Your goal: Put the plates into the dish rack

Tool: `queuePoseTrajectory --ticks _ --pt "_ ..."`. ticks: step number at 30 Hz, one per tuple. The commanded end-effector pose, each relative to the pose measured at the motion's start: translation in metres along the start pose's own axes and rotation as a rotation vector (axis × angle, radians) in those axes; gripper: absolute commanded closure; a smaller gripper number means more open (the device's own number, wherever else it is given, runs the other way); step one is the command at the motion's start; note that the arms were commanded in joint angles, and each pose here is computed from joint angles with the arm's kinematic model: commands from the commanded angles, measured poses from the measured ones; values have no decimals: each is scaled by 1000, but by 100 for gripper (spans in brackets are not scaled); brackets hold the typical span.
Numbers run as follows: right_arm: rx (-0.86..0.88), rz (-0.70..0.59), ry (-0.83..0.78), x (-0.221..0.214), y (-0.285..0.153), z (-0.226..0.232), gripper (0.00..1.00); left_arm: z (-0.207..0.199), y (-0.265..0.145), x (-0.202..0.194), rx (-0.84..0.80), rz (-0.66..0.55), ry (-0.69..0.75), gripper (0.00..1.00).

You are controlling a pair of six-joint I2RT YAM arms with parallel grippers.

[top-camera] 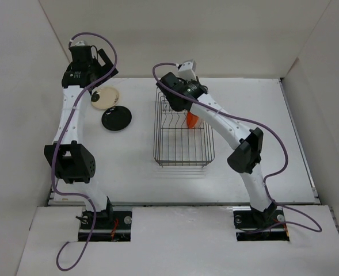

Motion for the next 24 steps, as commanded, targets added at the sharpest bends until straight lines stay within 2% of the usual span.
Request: queuePoseTrajectory --ticks 1,22,24 --pt "6 -47 67 18 -7 0 100 -12 -37 35 -47 -113 -7 0" --pt "39 7 -49 -22 15 62 100 -13 -35 31 -61 -94 -5 0" --pt "55 7 -52 -22 11 66 87 -13 -35 31 -61 -94 -5 0"
Point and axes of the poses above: each gripper's point midway between its finger pads, its own y axis out along the fingers, its own z axis along the line the jaws close on, x = y × z, the point moved 2 cm from there along -y, back along the fingers
